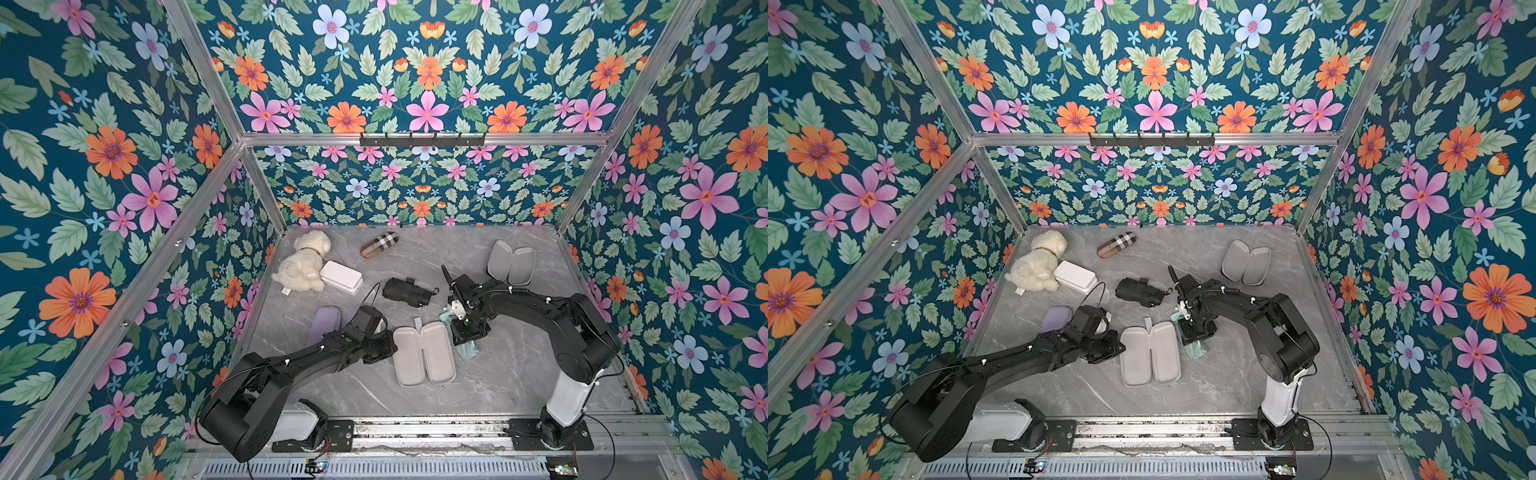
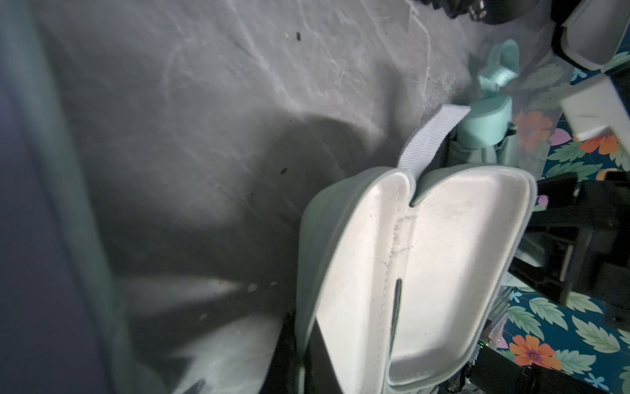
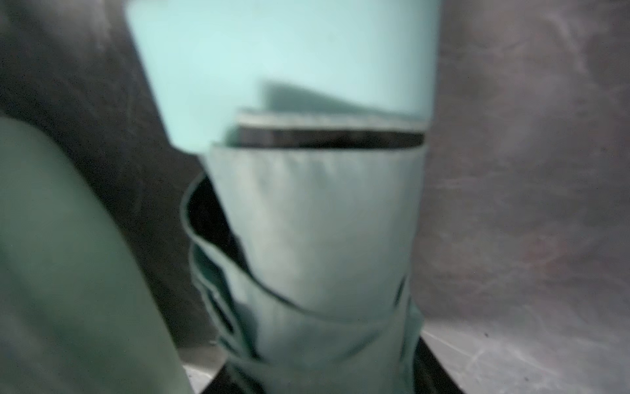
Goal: Put umbrellas into zippered umbrella sleeves
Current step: Pick up the umbrella from the center of the board, then place the umbrella in the umbrella sleeve.
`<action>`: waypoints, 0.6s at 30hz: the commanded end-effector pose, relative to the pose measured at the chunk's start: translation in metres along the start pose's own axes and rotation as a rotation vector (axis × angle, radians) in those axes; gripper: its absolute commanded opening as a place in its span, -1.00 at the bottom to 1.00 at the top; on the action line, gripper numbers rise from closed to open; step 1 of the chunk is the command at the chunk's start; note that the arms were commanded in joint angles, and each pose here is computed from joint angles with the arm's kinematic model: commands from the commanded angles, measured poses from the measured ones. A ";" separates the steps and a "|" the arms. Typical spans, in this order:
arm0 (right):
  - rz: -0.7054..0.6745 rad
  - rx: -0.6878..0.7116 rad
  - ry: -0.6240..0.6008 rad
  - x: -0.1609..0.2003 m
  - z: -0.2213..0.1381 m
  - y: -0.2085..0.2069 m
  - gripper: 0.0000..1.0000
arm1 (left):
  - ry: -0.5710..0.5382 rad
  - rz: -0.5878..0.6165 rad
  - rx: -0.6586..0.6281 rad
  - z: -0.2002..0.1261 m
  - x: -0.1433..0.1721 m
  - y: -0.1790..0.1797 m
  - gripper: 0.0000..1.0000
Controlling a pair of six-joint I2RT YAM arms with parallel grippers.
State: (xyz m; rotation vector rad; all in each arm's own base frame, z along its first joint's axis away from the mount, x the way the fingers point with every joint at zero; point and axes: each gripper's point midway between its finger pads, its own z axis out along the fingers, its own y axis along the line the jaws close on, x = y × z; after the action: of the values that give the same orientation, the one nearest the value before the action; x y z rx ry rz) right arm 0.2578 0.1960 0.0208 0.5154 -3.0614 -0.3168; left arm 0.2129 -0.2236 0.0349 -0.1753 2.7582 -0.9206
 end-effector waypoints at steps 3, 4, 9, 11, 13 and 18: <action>0.166 -0.019 -0.081 -0.001 -0.035 -0.016 -0.28 | -0.052 -0.031 0.041 0.001 -0.014 -0.013 -0.95; 0.169 -0.004 -0.125 -0.003 -0.052 -0.017 -0.29 | -0.062 -0.043 0.055 0.003 -0.017 -0.016 -0.96; 0.175 -0.051 -0.208 0.001 -0.110 0.000 -0.34 | -0.070 -0.039 0.064 0.015 -0.022 -0.025 -0.98; 0.174 -0.132 -0.219 0.008 -0.122 0.023 -0.37 | -0.071 -0.027 0.067 0.019 -0.022 -0.030 -0.98; 0.162 -0.246 -0.193 0.020 -0.126 0.058 -0.38 | -0.078 -0.022 0.094 0.021 -0.022 -0.037 -0.98; 0.178 -0.502 -0.078 0.041 -0.101 0.132 -0.42 | -0.080 -0.021 0.136 0.024 -0.018 -0.046 -0.99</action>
State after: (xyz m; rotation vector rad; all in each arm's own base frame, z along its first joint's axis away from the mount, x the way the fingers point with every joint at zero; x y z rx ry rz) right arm 0.1975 0.2514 0.1378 0.3302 -3.0594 -0.8497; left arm 0.2319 -0.2635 0.0380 -0.2049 2.6729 -1.0276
